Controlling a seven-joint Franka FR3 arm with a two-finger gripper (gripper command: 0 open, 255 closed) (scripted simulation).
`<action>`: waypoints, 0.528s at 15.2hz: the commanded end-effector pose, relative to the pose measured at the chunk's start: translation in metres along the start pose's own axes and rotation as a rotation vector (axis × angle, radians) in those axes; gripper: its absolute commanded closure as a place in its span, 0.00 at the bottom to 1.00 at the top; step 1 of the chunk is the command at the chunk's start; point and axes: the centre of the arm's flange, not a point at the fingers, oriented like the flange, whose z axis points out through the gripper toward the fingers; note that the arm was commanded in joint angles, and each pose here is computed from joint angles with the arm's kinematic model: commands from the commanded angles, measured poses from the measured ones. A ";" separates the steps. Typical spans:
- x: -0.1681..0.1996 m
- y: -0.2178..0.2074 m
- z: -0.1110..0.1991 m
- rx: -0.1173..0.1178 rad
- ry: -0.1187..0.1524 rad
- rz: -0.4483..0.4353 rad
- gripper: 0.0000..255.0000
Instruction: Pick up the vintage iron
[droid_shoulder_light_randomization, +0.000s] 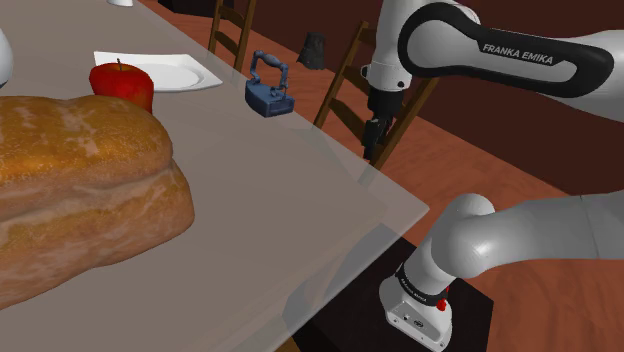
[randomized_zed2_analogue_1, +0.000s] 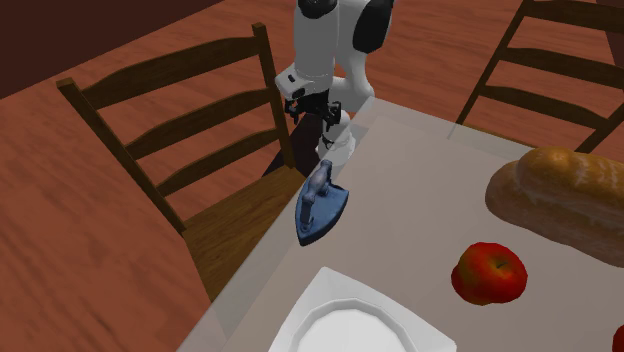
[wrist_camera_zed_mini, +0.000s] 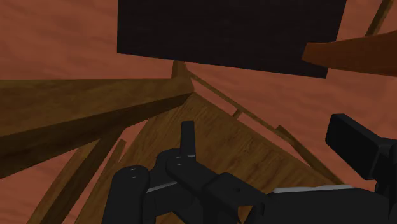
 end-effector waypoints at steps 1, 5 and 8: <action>0.000 0.000 0.000 0.000 0.000 0.000 0.00; 0.036 -0.014 -0.033 0.010 0.012 0.014 0.00; 0.064 -0.024 -0.058 0.018 0.021 0.025 0.00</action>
